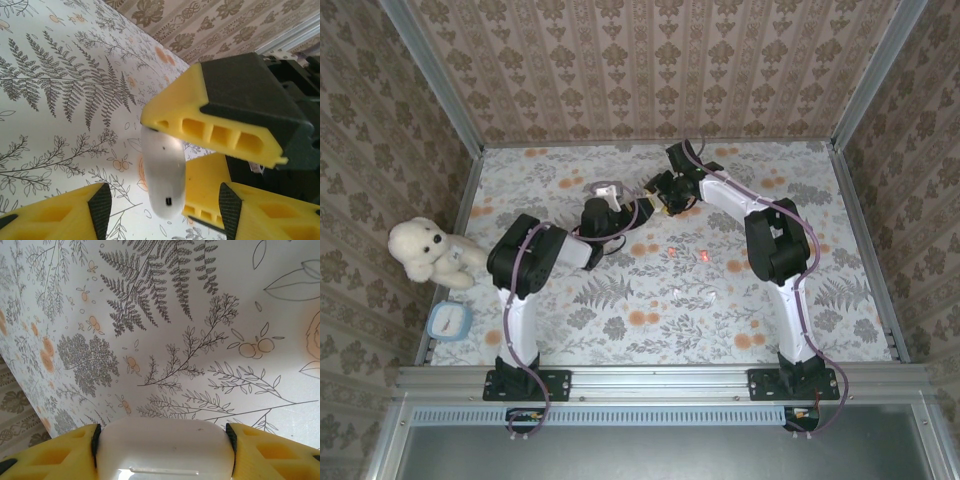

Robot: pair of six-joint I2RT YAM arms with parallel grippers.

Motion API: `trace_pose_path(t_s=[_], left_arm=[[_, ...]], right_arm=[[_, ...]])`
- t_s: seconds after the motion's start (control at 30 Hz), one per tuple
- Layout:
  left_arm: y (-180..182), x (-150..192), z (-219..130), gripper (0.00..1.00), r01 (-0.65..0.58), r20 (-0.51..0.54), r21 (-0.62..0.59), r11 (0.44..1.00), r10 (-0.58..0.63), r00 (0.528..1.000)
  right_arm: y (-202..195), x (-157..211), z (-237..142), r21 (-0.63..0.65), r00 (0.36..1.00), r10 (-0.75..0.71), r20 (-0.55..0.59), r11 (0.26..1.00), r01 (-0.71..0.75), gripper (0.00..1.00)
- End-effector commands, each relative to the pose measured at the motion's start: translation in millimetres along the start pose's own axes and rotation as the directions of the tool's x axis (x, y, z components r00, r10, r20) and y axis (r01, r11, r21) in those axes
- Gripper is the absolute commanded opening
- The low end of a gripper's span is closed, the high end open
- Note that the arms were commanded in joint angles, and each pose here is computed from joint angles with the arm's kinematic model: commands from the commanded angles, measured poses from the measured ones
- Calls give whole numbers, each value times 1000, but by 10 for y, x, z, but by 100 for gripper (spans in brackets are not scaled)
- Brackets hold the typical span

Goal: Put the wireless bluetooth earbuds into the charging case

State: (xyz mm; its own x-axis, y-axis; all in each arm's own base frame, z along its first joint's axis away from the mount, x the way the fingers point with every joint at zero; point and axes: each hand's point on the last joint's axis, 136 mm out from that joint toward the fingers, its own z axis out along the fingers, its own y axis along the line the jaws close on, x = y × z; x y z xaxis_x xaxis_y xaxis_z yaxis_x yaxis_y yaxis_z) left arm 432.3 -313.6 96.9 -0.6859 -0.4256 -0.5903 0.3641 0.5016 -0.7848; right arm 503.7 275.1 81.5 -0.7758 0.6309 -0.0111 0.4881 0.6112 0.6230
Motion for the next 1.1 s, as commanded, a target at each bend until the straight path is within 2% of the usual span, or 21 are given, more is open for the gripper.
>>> trace_pose_path(t_s=[0.0, 0.3, 0.53, 0.63, 0.77, 0.83, 0.93, 1.07], left_arm=[[-87, -95, 86, 59, 3, 36, 34, 999, -4, 999], [-59, -71, 144, 47, 8, 30, 35, 999, -9, 1000], [-59, -72, 159, 32, 8, 29, 38, 999, -9, 1000], [-58, -64, 159, 23, 10, 27, 40, 999, -11, 1000], [-60, -58, 163, 16, 13, 24, 44, 999, -14, 1000], [-67, -58, 161, 15, 16, 24, 48, 999, -17, 1000], [-102, -64, 127, 13, 21, 26, 61, 998, -23, 999], [-174, -114, 7, 10, 30, 8, 90, 995, -31, 1000]], right_arm=[[254, 87, -225, -72, 1000, -5, -11, 997, 4, 53], [300, 131, -245, -82, 1000, -14, -14, 997, 13, 53], [303, 163, -239, -82, 1000, -17, -20, 996, 16, 53], [311, 169, -238, -84, 1000, -17, -20, 996, 16, 53], [337, 177, -251, -93, 1000, -18, -21, 996, 16, 53], [363, 168, -274, -102, 1000, -17, -18, 995, 15, 58], [414, 44, -383, -124, 1000, -15, 13, 992, 17, 74], [431, -231, -697, -152, 993, -51, 103, 986, 66, 79]])
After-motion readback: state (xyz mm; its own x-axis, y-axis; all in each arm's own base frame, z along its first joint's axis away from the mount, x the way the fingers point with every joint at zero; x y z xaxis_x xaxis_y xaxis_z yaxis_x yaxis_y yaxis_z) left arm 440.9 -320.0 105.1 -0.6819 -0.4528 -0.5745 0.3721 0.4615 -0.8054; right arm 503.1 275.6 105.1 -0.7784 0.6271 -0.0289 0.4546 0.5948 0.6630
